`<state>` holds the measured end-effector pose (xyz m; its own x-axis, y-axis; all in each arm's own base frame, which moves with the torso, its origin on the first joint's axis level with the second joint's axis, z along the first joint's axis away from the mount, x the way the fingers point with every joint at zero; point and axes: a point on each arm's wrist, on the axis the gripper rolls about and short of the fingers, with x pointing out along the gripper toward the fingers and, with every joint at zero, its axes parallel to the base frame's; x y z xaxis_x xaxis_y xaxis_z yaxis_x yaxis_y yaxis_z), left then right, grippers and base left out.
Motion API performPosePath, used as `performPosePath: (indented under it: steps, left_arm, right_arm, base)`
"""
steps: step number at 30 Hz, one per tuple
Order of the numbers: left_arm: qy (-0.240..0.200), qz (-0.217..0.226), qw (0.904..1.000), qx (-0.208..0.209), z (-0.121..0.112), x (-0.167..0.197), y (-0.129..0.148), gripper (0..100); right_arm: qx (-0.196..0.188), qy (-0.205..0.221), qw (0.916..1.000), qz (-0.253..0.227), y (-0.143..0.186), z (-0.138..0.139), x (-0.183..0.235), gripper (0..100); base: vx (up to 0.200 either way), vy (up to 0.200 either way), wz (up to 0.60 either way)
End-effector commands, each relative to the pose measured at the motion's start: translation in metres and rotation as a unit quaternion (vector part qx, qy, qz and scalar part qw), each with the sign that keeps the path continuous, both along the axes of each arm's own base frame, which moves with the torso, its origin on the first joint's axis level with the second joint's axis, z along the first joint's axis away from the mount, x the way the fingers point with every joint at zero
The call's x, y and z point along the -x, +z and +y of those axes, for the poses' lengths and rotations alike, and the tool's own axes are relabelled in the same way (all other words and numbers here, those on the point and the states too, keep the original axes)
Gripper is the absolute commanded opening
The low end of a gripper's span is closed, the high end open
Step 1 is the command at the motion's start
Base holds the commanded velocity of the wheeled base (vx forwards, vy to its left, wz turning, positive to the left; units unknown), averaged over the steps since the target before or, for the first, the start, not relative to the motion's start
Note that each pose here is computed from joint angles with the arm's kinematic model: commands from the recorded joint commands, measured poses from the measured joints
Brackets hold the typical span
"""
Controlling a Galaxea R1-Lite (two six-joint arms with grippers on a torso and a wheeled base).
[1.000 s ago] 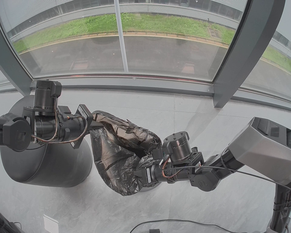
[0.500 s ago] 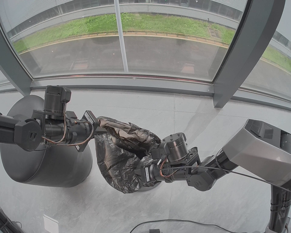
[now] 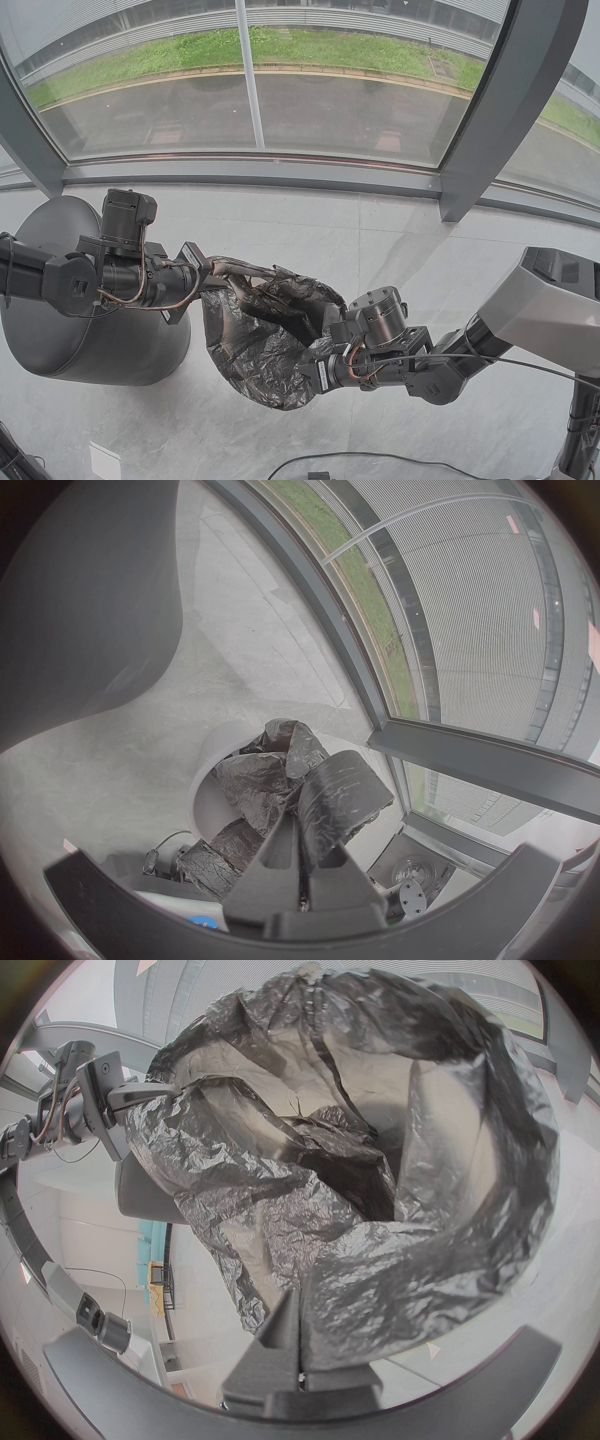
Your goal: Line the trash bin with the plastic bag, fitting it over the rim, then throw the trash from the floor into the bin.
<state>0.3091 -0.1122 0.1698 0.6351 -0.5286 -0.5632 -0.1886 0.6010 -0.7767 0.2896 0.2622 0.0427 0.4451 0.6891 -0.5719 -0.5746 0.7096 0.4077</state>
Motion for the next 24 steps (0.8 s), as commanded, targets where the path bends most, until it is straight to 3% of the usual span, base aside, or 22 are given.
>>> performPosePath:
  steps: [1, 17, 24]
  left_arm:
    - [0.0, 0.009, 1.0, -0.003, 0.0, 0.001, -0.005, 0]
    - [-0.001, 0.043, 0.999, -0.013, 0.0, 0.0, -0.027, 0]
    - [0.0, 0.033, 0.9994, -0.008, -0.001, -0.002, -0.043, 0]
  right_arm:
    - [0.004, 0.0, 1.0, 0.003, 0.004, -0.008, 0.009, 0]
    - [0.009, -0.014, 0.9998, 0.006, -0.028, -0.029, 0.02, 0]
    - [0.023, -0.033, 0.9992, 0.002, -0.033, -0.029, 0.018, 0]
  base:
    - [0.0, 0.0, 0.0]
    - [0.0, 0.0, 0.0]
    - [0.0, 0.0, 0.0]
